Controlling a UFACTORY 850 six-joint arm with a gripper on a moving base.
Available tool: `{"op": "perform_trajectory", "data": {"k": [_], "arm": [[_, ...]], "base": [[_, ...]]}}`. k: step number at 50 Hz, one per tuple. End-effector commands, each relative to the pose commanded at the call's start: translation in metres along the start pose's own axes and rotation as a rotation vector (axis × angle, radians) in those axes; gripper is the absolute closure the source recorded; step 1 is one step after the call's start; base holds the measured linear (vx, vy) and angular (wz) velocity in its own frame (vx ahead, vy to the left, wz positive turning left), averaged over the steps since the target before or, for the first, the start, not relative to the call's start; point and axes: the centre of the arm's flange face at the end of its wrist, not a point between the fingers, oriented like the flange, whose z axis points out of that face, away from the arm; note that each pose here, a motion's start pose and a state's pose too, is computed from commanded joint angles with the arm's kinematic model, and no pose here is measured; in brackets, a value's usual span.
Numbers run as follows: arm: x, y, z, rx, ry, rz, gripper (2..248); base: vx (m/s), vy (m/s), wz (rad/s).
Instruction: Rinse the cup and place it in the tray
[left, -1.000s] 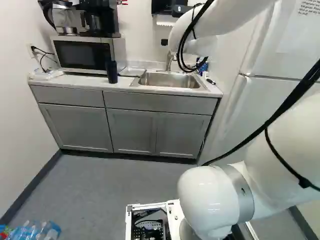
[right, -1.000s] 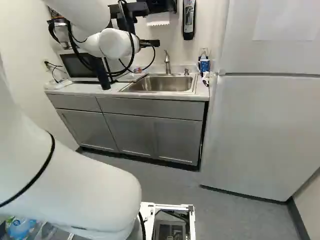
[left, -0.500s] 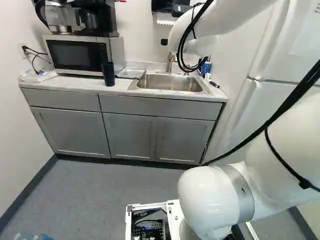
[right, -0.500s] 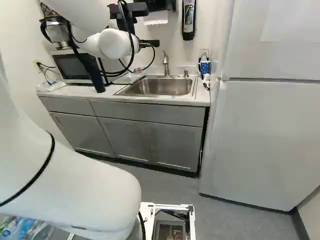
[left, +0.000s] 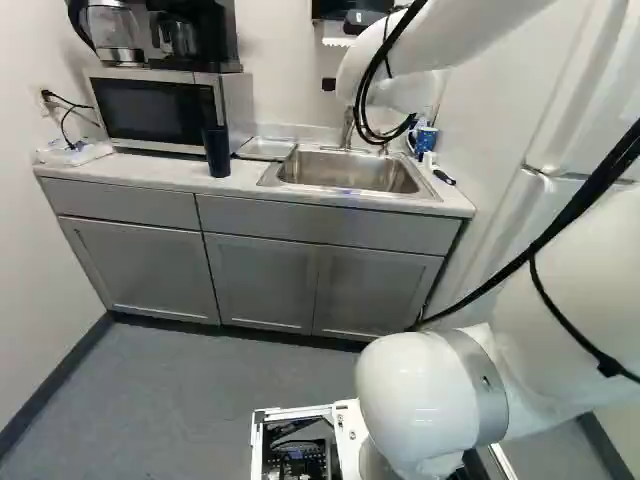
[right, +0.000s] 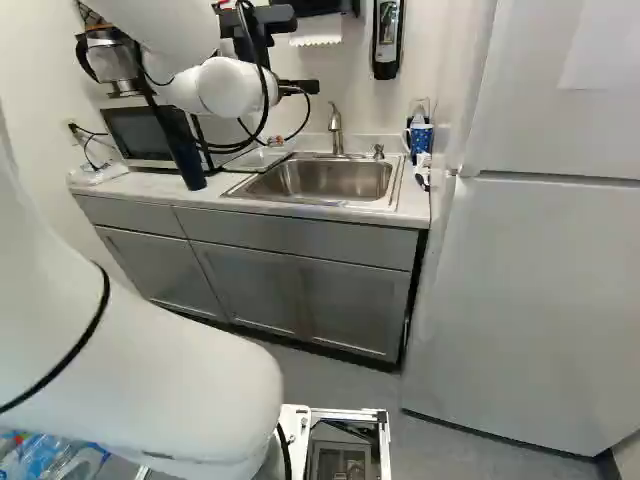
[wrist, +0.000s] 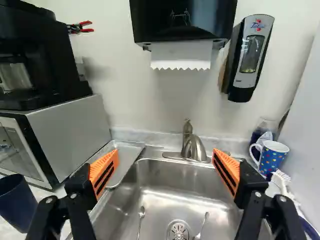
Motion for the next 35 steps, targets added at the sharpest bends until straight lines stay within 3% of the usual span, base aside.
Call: {"op": "perform_trajectory", "data": {"k": [35], "arm": [[0.0000, 0.0000, 0.0000, 0.000, 0.000, 0.000, 3]], "base": [[0.084, -0.017, 0.137]]}}
